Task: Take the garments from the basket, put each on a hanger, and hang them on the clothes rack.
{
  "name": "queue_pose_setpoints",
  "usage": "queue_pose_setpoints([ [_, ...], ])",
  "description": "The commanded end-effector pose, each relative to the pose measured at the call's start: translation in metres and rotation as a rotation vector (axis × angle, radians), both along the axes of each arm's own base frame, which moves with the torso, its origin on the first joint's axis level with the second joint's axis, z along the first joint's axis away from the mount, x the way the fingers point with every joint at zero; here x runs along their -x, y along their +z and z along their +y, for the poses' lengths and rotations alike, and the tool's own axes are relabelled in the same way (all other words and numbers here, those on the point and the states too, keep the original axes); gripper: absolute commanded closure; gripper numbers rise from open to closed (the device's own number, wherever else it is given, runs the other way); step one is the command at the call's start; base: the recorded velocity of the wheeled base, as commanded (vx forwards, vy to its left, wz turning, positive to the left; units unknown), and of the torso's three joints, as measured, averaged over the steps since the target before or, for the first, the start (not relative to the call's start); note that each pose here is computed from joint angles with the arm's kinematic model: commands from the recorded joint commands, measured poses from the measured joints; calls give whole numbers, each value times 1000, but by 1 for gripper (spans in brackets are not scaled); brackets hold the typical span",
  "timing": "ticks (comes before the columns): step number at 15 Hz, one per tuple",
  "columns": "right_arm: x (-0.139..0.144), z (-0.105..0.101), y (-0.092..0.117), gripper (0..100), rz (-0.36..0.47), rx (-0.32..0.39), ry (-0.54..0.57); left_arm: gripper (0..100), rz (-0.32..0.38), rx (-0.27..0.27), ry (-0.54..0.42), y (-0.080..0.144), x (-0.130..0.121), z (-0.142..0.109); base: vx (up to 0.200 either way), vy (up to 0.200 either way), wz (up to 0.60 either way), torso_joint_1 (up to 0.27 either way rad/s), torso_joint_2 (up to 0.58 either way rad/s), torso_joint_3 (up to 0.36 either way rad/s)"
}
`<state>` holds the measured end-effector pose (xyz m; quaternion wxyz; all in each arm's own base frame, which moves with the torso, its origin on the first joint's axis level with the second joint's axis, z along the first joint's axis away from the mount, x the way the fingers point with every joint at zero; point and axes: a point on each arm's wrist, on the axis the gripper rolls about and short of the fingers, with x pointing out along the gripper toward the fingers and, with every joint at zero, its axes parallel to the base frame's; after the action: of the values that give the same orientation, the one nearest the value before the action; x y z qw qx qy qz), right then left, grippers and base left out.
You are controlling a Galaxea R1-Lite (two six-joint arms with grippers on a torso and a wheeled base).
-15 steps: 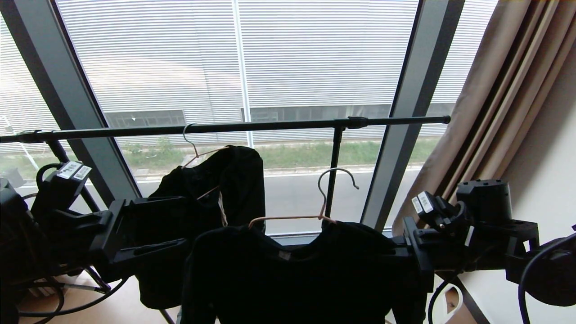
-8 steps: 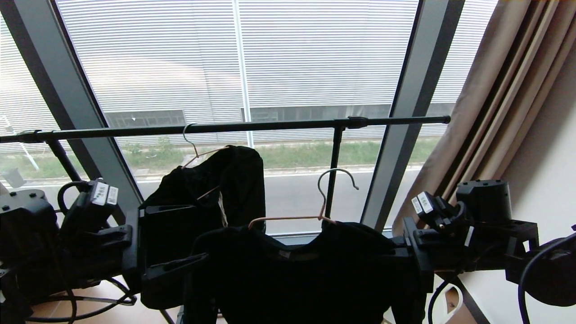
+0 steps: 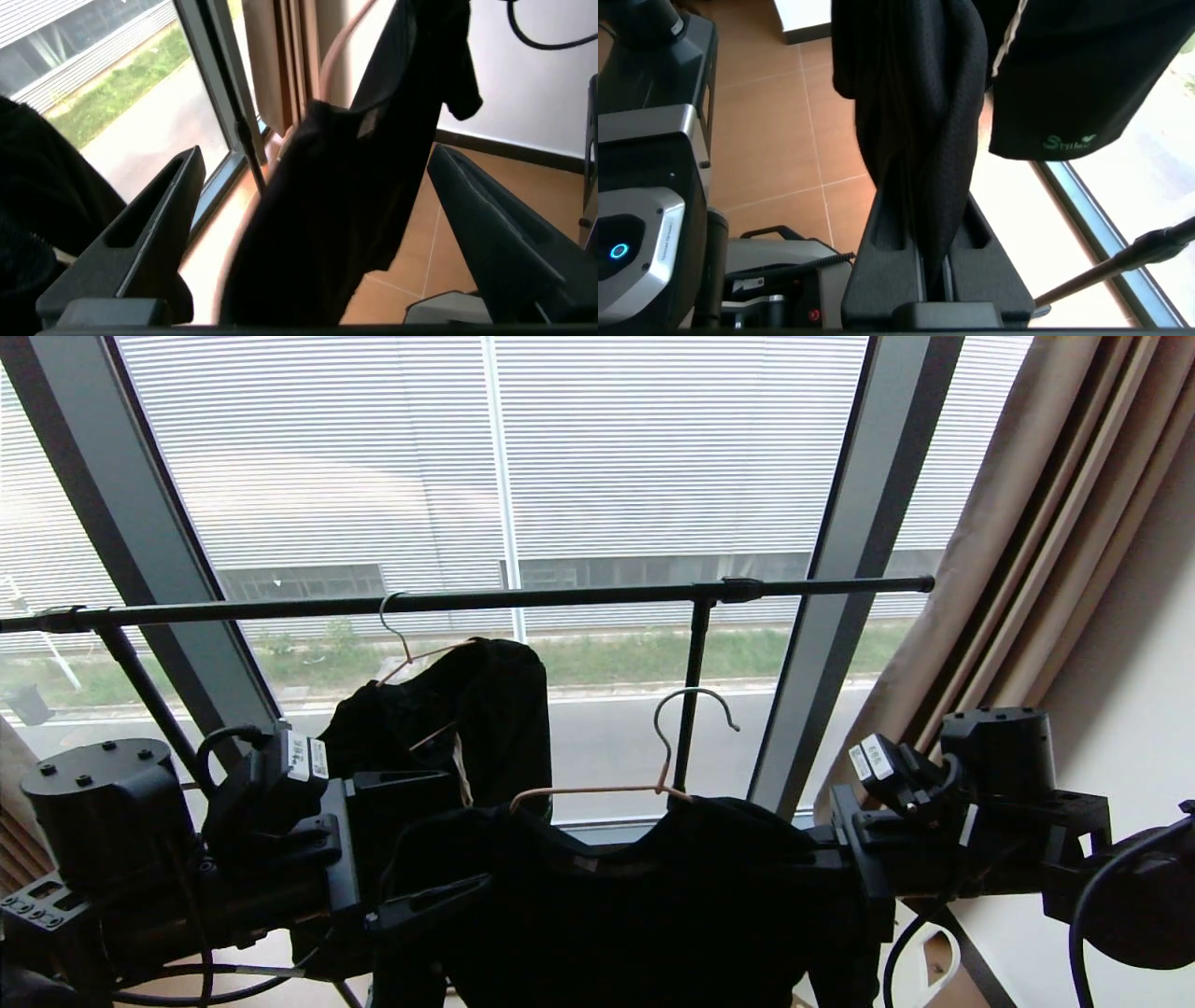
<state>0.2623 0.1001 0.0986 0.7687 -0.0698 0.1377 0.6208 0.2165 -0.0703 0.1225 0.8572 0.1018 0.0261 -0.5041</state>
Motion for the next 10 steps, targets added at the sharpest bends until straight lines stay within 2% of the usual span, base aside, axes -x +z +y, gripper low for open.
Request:
queue_pose_setpoints([
  [1, -5, 2, -3, 100, -44, 10, 18, 0, 12, -13, -11, -7, -9, -4, 0, 0, 0, 0, 0, 0],
  [3, -11, 4, 0, 100, -89, 10, 28, 0, 3, -33, -22, -11, -10, -6, 0, 0, 0, 0, 0, 0],
  [10, -13, 8, 3, 100, -117, 7, 45, 0, -16, -26, -63, -10, -24, -20, 0, 0, 0, 0, 0, 0],
])
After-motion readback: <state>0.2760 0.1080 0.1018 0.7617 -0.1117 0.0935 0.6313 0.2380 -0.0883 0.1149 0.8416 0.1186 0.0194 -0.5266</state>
